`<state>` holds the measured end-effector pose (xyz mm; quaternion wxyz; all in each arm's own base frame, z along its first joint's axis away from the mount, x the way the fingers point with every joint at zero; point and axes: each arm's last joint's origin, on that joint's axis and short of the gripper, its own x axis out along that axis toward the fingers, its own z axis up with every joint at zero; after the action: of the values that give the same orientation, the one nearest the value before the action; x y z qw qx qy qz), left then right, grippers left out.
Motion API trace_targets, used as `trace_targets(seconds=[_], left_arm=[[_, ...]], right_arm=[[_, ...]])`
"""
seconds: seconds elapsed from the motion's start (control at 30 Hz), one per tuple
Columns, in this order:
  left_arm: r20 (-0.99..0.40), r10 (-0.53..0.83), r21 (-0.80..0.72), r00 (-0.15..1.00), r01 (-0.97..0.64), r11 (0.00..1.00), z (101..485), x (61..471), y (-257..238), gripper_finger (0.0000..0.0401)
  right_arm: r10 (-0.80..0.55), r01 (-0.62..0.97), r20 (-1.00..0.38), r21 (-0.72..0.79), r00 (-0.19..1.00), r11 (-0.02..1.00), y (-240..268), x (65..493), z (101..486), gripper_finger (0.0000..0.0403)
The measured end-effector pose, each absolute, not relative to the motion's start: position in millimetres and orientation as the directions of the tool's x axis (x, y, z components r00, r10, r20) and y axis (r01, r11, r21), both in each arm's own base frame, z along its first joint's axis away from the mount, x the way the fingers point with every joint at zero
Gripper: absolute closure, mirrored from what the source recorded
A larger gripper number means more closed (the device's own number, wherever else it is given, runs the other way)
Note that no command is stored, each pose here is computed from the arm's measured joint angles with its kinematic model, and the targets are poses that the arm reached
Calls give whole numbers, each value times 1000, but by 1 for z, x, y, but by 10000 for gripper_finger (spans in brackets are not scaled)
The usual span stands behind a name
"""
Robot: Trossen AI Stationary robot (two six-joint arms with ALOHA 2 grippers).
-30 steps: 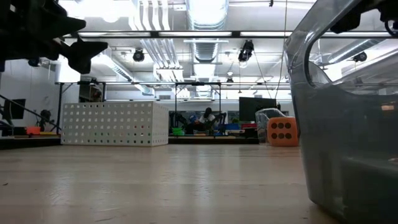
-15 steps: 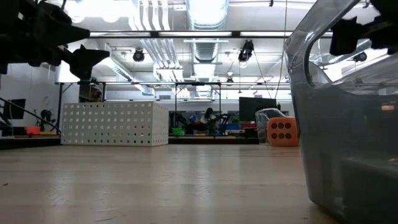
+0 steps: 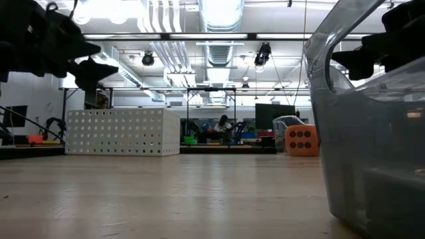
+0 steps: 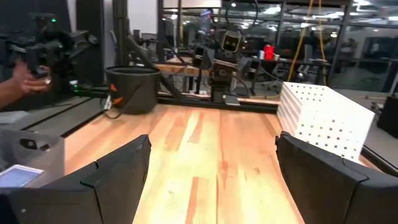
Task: Pick & Place Toys
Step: Return to Home Position
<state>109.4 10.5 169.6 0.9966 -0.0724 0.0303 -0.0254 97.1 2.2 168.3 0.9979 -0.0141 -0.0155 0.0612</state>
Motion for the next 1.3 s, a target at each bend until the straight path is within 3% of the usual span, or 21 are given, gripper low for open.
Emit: trace_targets(seconds=[0.33,0.73,1.0,1.3], left_arm=[[-103,32,-156,994,-47,987,157,108,20,87],[-160,48,-85,986,-62,994,151,107,20,87],[-161,54,-176,985,-83,981,151,107,20,87],[-161,54,-216,985,-89,972,151,107,20,87]], right_arm=[[-32,30,-65,-24,997,999,-4,101,161,64],[-34,64,-222,130,975,989,-4,110,147,64],[96,-91,93,-51,991,995,0,111,177,64],[106,-92,197,-79,975,993,1,100,186,64]])
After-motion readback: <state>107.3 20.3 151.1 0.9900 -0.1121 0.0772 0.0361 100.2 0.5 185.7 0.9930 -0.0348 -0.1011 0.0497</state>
